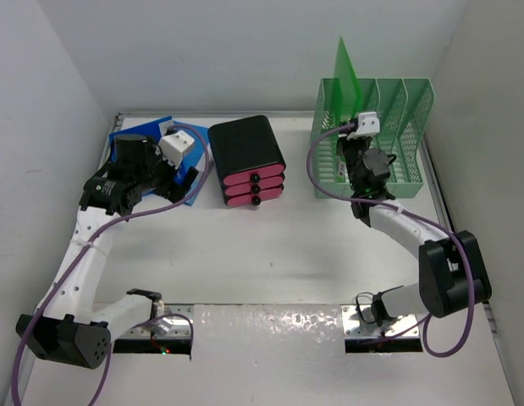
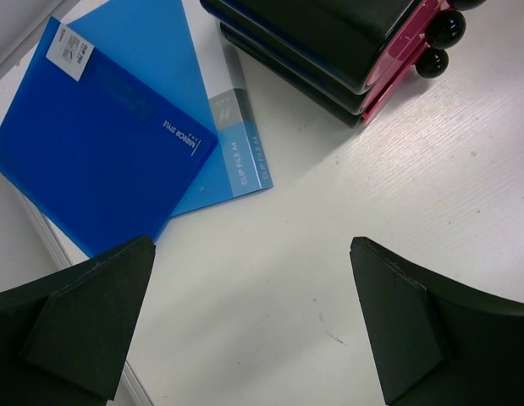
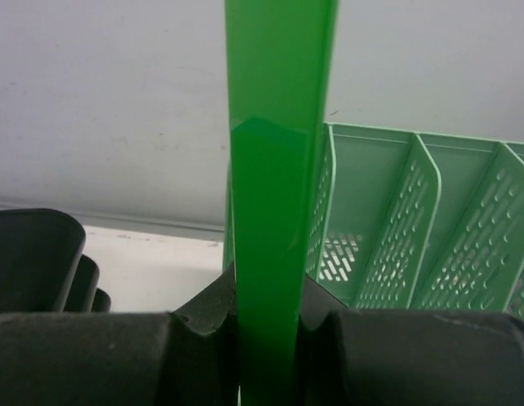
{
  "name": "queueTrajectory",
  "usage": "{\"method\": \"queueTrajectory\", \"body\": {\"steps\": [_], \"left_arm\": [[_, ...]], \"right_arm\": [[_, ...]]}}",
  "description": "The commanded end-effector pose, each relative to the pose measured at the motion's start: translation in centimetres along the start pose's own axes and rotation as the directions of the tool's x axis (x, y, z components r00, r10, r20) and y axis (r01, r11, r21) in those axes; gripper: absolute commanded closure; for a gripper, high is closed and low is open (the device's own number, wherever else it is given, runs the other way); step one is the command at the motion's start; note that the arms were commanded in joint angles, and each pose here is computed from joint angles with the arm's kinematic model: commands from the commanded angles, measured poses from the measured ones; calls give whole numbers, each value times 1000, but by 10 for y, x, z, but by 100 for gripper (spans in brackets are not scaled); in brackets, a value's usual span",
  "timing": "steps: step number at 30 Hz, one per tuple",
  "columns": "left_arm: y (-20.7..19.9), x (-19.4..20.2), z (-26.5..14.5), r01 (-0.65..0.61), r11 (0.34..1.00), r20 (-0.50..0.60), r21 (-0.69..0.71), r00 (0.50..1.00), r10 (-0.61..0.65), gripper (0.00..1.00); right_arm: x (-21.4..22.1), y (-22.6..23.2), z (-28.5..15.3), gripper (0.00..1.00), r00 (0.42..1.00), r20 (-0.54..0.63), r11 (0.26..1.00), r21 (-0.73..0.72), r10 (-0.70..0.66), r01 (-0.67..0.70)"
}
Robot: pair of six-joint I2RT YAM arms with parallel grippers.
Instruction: Organize the desk
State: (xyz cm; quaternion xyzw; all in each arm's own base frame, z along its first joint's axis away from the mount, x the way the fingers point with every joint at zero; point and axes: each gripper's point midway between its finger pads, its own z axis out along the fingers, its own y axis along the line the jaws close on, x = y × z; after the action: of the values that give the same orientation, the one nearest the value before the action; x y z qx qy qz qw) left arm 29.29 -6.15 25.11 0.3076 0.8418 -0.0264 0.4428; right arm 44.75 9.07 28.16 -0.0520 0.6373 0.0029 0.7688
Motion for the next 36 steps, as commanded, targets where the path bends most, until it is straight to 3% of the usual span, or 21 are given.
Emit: {"method": "queueTrajectory", "body": {"steps": [1,17,29,34,36], "left_arm": [[3,-3,3,-11,1000,16,-3,1000,11,0],[5,8,12,-6,1000,-24,-16,1000,6,0],[2,28,28,0,1000,-70,-5,998,0,0],[7,37,38,15,999,-83,-37,996,-18,0],[12,44,43,22,998,-96,-64,995,-28,0]], "right_arm": [[-70,-15,-2,100,954,297,996,62,38,-59],[-5,5,-2,100,962,267,999,-9,52,-52],[62,7,-13,97,989,145,1000,0,31,-31],[60,8,-15,33,991,109,997,-7,81,-81],[66,7,-17,26,994,58,995,7,98,-98]]}}
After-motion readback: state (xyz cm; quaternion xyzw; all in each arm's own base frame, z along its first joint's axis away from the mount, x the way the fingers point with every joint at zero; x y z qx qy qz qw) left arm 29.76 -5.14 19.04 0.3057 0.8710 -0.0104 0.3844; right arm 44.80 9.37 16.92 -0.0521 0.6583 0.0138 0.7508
